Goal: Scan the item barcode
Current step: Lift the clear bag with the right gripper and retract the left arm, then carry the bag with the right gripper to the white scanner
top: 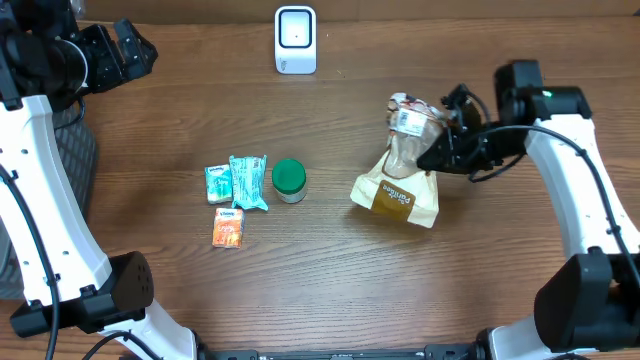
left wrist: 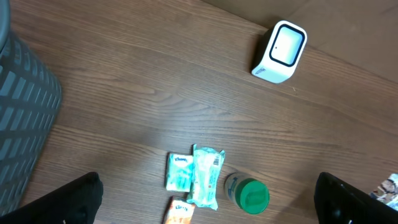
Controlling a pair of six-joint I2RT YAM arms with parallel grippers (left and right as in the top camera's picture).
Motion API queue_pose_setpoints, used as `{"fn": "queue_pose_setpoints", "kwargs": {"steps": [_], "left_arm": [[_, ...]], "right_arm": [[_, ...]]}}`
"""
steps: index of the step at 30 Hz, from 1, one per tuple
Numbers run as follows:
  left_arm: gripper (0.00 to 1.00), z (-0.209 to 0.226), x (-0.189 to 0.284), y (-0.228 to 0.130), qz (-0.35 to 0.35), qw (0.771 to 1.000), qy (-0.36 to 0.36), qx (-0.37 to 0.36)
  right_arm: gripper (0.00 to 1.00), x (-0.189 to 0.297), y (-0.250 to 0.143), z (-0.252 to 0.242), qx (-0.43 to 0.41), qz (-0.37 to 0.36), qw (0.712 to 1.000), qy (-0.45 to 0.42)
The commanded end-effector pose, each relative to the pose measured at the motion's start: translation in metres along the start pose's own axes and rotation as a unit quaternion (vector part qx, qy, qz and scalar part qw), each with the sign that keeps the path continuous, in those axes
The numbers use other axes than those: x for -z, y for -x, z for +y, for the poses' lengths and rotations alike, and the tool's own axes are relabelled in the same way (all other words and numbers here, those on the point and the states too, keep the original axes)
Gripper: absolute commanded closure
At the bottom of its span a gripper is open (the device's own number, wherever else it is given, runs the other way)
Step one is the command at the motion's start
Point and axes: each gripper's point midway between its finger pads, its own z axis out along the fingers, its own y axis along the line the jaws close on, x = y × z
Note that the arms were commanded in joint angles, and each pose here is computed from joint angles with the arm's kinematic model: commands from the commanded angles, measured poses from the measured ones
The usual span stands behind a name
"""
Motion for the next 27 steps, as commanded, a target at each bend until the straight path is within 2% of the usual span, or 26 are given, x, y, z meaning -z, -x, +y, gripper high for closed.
{"fn": "queue_pose_setpoints", "kwargs": {"steps": [1, 5, 11, 18, 27], "left_arm": [[0.0, 0.0, 0.007, 0.001, -0.008, 1.0, 0.002, 0.004], [0.0, -0.001, 0.007, 0.0, -0.008, 1.0, 0.001, 0.003], [0.0, -0.001, 0.007, 0.001, -0.008, 1.0, 0.001, 0.003], [0.0, -0.001, 0.007, 0.0, -0.008, 1.0, 0.001, 0.003], [0.0, -0.001, 0.007, 0.001, -0.008, 1.0, 0.001, 0.003]], "right_arm": [[0.96, 0.01, 0.009, 0.012, 0.072, -0.008, 0.995, -0.076], [0.96, 0.009, 0.017, 0.03, 0.113, -0.012, 0.988, -0.101], [0.96, 0.019, 0.034, 0.051, 0.125, -0.043, 0.983, -0.124], [0.96, 0.034, 0.038, 0.043, 0.079, -0.062, 0.969, -0.227], [0.96, 0.031, 0.05, 0.058, 0.049, -0.099, 0.969, -0.219]]}}
